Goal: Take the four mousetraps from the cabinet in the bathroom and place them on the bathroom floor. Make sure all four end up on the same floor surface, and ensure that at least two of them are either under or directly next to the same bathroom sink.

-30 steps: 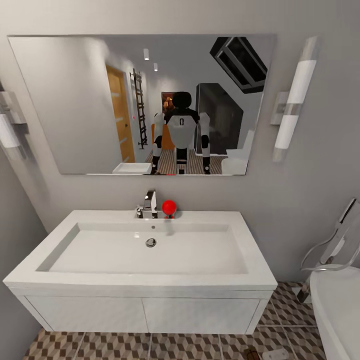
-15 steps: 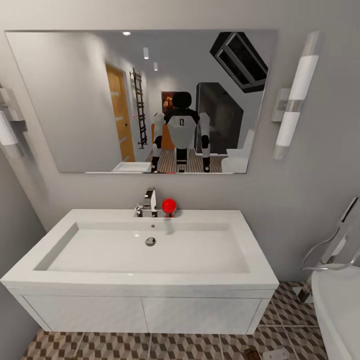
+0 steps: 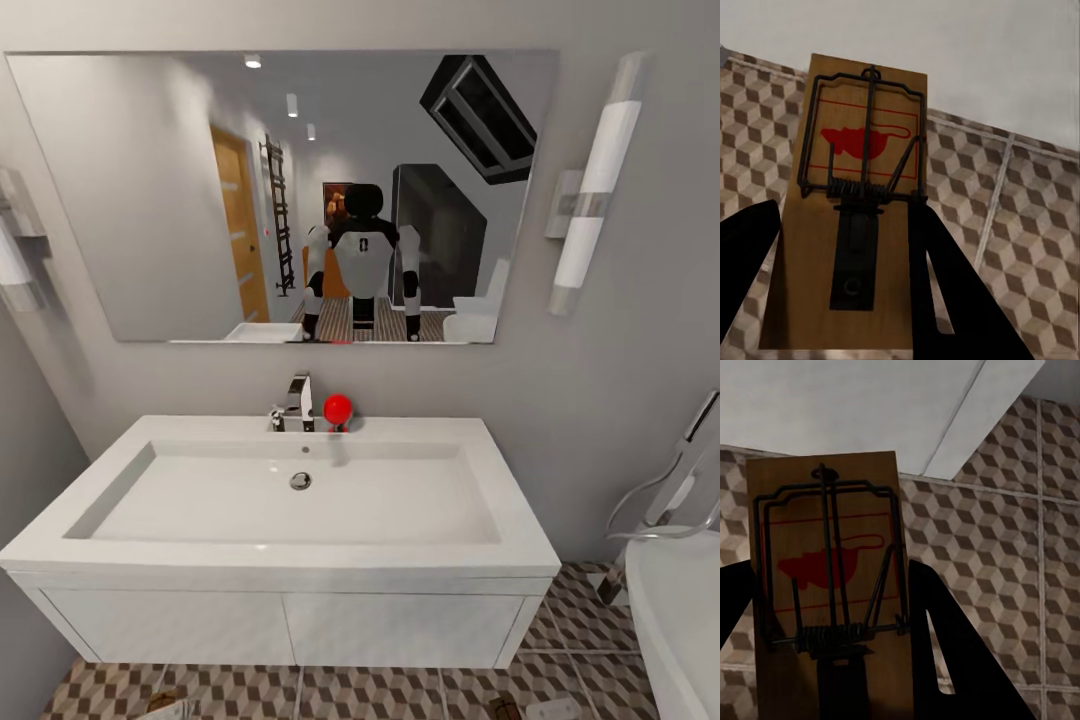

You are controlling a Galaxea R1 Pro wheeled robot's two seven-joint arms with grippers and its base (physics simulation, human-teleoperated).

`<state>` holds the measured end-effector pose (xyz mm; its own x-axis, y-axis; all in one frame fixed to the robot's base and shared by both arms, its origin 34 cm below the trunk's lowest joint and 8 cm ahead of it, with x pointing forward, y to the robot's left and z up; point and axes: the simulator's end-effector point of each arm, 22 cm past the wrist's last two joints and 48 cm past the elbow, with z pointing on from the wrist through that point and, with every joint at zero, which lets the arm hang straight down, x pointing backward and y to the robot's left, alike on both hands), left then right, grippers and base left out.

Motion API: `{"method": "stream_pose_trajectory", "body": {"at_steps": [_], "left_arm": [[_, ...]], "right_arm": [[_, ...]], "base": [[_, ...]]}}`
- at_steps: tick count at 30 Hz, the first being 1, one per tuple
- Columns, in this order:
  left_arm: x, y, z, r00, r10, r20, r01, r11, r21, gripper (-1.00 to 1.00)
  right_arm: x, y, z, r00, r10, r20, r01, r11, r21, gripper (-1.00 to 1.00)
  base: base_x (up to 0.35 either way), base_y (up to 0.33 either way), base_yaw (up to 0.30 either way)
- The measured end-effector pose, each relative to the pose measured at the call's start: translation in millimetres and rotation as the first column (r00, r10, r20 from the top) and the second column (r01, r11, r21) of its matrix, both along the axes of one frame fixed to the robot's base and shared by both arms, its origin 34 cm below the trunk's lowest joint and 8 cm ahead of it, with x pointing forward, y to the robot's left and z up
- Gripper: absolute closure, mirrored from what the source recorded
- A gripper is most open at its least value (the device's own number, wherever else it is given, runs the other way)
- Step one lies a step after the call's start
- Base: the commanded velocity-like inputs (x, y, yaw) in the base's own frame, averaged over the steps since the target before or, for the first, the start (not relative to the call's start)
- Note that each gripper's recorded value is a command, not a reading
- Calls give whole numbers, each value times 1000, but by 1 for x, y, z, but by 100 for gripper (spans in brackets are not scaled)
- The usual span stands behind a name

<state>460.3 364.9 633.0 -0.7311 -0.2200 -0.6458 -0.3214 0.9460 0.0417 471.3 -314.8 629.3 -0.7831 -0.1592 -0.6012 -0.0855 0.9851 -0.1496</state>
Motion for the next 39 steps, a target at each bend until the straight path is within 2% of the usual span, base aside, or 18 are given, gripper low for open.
{"method": "stream_pose_trajectory", "body": {"at_steps": [15,26,37,39], "left_arm": [[4,-4,2,1000,-14,13,14,1000,-4,100],[3,-6,-7,1000,-16,-2,16,1000,-4,100],[5,-5,-21,1000,-15,-4,15,1000,-1,100],[5,-5,-23,1000,-16,-4,16,1000,-1,100]], "right_arm": [[1,1,1,1000,3,5,-3,1000,2,100],[3,1,-6,1000,2,5,-2,1000,3,100],[4,4,-20,1000,2,-1,-2,1000,21,100],[4,12,-24,1000,27,-5,-27,999,46,100]], "base": [[0,0,0],[0,0,0],[0,0,0],[0,0,0]]}}
